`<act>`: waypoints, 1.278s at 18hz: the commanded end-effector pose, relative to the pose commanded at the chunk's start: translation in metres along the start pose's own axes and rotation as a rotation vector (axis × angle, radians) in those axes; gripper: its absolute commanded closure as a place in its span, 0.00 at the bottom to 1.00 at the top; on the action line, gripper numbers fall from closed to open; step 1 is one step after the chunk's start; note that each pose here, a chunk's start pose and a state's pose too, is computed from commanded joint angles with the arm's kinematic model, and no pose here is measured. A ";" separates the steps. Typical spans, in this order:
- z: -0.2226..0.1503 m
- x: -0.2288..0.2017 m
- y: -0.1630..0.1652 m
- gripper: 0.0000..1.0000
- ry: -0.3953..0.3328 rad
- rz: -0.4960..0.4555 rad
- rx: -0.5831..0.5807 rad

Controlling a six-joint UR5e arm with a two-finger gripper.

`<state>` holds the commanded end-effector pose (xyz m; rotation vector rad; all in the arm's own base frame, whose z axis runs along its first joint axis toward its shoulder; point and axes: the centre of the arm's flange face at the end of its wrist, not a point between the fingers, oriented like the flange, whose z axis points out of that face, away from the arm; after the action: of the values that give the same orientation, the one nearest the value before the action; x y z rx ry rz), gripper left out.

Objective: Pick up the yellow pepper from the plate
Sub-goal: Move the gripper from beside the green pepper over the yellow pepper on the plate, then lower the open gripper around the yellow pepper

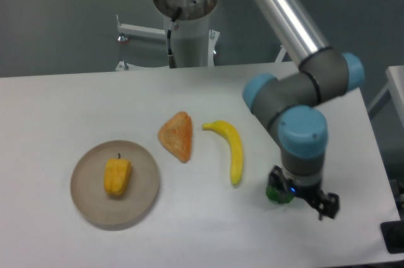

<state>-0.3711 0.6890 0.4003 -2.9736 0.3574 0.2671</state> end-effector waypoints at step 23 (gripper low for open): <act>0.012 0.287 -0.059 0.00 0.302 -0.358 0.051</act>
<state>-0.0837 0.6843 0.3399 -2.9527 -0.1403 -0.2275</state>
